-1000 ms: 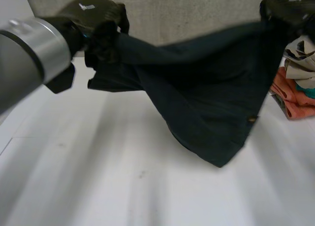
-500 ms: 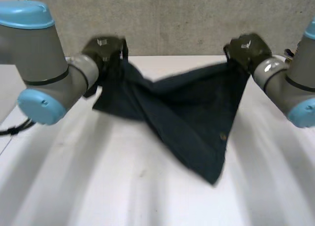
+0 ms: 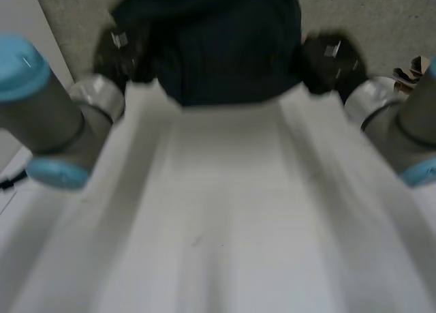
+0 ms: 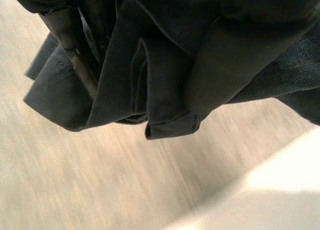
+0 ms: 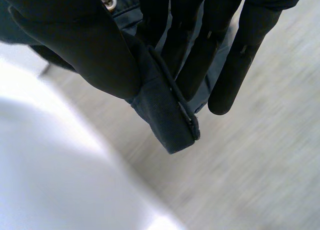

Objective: Fold the laundry.

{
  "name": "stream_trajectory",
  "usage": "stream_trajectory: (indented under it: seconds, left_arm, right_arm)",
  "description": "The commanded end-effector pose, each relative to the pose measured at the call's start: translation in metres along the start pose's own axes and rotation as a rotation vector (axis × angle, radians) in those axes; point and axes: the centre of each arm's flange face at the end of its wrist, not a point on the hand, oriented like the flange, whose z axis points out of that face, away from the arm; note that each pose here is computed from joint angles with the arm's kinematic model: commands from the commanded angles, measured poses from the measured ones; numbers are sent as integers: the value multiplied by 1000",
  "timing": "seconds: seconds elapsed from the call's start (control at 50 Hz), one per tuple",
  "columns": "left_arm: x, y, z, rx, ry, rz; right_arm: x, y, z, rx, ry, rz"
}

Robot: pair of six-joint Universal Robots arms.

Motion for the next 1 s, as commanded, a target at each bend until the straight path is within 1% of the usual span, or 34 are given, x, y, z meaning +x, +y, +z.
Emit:
stream_trajectory:
  seconds: [0.02,0.08,0.14,0.24,0.3,0.38,0.46,0.54,0.66,0.84,0.92,1.0]
  left_arm:
    - [16,96,-51,-324,51,59]
    - [17,107,-67,-397,58,87]
    - [16,100,-80,-440,59,100]
    - [20,82,-94,-450,74,119]
    - [23,74,-101,-444,91,155]
    - [28,75,-108,-451,124,214]
    - [34,84,-112,-472,154,247]
    - [40,97,-113,-503,188,266]
    - [43,116,-104,-528,202,315]
    - [43,127,-92,-518,194,323]
    - [41,117,-91,-498,172,331]
    - [39,84,-95,-445,121,340]
  right_arm:
    - [-49,83,-38,-357,-170,-35]
    - [-53,95,-50,-430,-203,-65]
    - [-52,101,-56,-469,-207,-57]
    - [-47,98,-62,-479,-200,-47]
    - [-44,97,-64,-478,-196,-47]
    - [-40,93,-68,-472,-187,-44]
    - [-38,90,-71,-467,-189,-39]
    - [-36,90,-73,-470,-186,-36]
    - [-33,91,-73,-473,-179,-36]
    - [-32,94,-76,-487,-174,-34]
    - [-30,91,-77,-487,-165,-45]
    - [-25,76,-77,-468,-153,-86]
